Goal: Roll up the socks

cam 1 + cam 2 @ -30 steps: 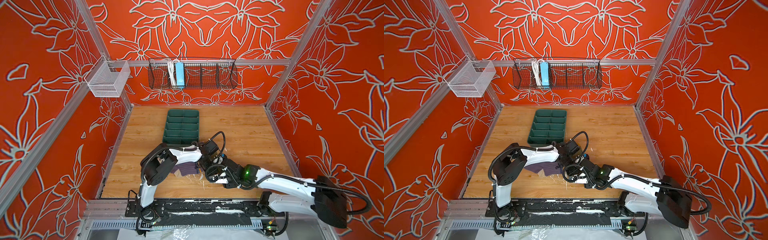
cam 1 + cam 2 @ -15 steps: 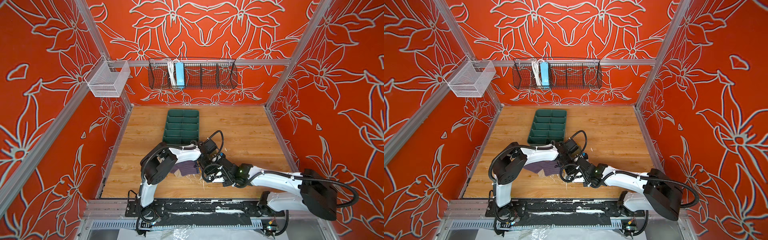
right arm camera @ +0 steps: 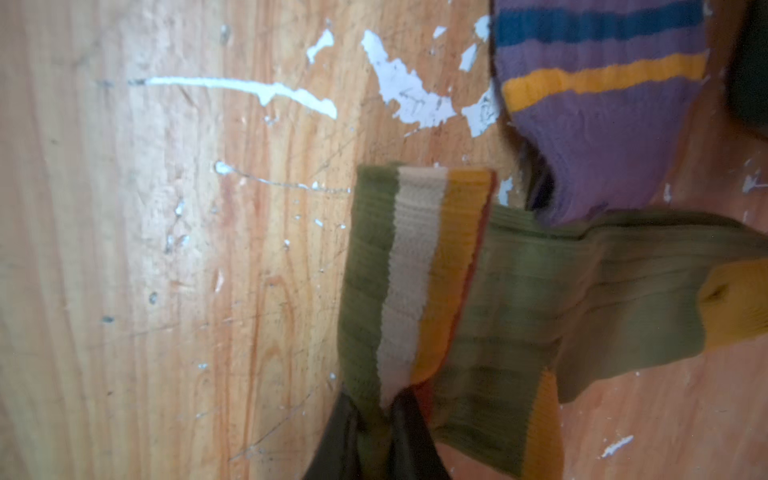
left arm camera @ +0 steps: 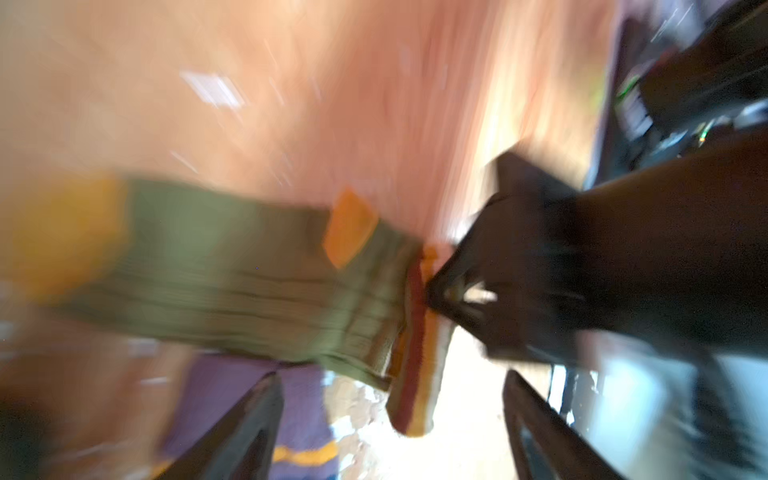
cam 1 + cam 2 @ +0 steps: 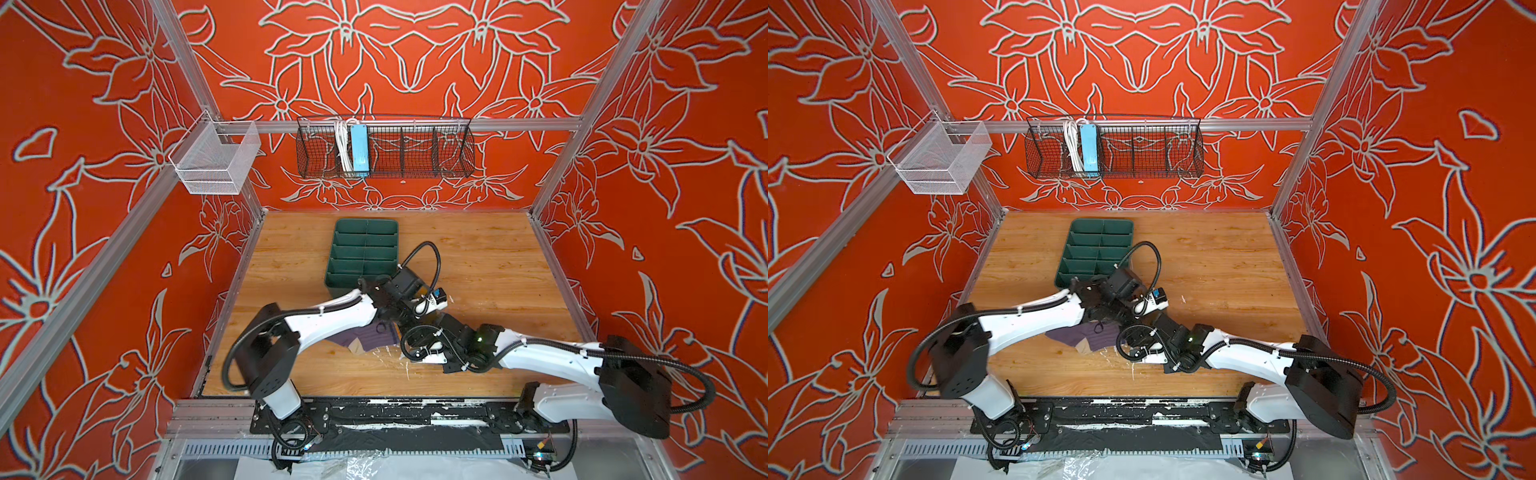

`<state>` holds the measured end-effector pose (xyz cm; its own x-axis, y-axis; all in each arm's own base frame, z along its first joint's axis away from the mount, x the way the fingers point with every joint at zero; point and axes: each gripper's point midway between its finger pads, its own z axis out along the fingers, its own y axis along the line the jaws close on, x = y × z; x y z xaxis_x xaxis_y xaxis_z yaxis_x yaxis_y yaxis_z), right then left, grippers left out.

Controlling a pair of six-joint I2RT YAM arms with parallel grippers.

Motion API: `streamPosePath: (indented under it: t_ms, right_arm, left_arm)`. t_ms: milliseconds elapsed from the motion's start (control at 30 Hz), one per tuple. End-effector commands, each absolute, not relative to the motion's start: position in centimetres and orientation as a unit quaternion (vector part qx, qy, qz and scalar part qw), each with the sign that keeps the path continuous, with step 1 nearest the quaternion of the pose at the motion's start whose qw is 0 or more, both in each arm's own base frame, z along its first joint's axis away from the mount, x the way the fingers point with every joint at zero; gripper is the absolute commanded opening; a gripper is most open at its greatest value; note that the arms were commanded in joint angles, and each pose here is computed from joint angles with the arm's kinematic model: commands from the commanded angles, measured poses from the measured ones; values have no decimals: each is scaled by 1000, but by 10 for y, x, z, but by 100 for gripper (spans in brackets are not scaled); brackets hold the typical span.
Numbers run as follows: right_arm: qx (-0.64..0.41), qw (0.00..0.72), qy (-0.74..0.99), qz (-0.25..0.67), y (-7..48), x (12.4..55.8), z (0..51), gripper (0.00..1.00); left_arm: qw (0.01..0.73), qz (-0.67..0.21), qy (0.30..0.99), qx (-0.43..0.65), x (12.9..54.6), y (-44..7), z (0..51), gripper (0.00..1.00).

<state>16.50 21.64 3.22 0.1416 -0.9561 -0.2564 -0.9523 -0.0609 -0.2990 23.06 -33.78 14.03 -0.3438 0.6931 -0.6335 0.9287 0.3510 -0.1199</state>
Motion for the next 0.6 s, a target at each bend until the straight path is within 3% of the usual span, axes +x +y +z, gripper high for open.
streamPosePath:
  t_ms: [0,167,300,567]
  right_arm:
    - [-721,115,683,2,190,141,11,0]
    - [-710,80,699,38,190,128,12,0]
    - [-692,42,717,69,189,119,14,0]
    - [-658,14,745,108,192,119,22,0]
  left_arm:
    - [402,-185,743,502,263,-326,209,88]
    - [571,-65,657,488,272,-274,302,96]
    - [637,-9,578,510,245,-240,357,98]
    - [620,-36,465,631,179,-233,375,99]
